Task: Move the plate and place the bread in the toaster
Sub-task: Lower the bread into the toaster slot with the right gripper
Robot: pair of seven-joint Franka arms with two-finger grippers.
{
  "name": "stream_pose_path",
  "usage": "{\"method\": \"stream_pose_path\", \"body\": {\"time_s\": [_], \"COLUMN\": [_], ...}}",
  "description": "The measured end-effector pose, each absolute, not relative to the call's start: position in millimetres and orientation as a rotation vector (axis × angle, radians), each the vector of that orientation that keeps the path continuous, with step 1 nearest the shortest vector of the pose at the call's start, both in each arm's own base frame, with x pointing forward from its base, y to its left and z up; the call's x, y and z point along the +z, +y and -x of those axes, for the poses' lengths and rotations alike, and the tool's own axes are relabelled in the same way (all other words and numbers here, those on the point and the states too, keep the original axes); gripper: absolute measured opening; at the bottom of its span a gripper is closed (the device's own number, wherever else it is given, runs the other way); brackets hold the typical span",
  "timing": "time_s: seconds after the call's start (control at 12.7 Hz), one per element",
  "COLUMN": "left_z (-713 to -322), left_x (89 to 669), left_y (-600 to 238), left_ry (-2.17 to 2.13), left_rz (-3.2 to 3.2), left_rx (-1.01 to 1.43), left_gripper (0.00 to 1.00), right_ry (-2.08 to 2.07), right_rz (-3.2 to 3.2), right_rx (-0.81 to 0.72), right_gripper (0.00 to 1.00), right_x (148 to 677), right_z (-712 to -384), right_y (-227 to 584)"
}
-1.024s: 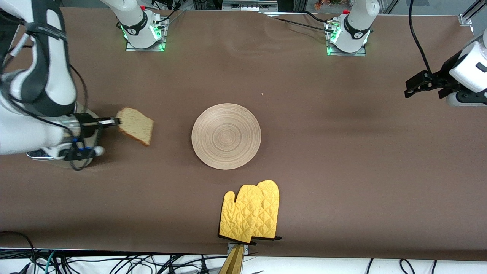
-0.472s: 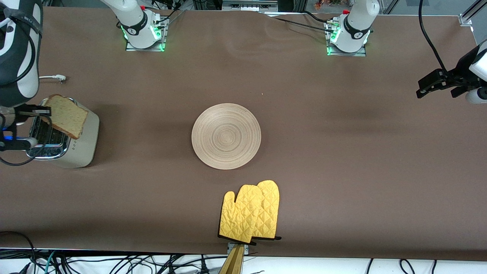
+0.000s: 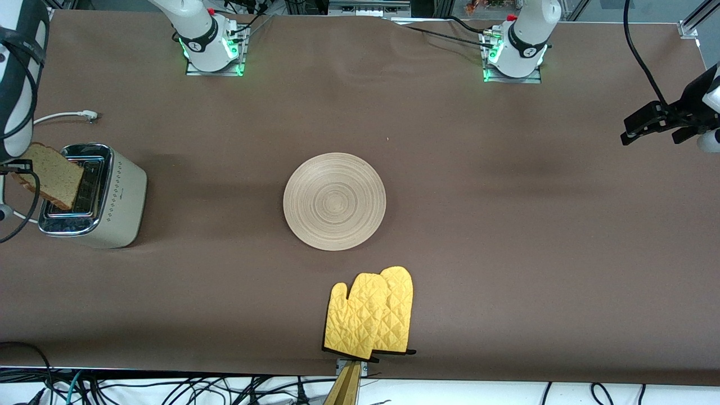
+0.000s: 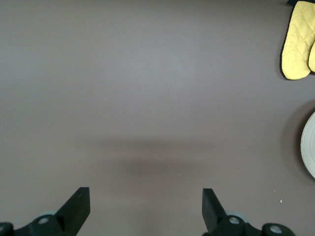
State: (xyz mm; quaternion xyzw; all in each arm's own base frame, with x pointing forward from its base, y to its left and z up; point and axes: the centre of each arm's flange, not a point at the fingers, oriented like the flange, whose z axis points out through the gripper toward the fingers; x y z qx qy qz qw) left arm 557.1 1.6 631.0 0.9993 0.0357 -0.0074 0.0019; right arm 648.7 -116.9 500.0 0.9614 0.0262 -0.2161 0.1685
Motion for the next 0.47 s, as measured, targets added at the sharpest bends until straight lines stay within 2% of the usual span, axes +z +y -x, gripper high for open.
{"method": "stream_pose_path", "body": {"time_s": [0.47], "left_z": [-557.0], "left_x": [631.4], "left_y": [2.1], "left_ry": [0.114], "left_rz": [-3.136], "left_rx": [-0.022], "left_gripper": [1.0], "right_ry": [0.084], "right_rz": [-2.698], "right_rx": [-0.674], "right_gripper": [0.03], "right_x": [469.6], "right_z": [-656.7], "right_y": [-117.8]}}
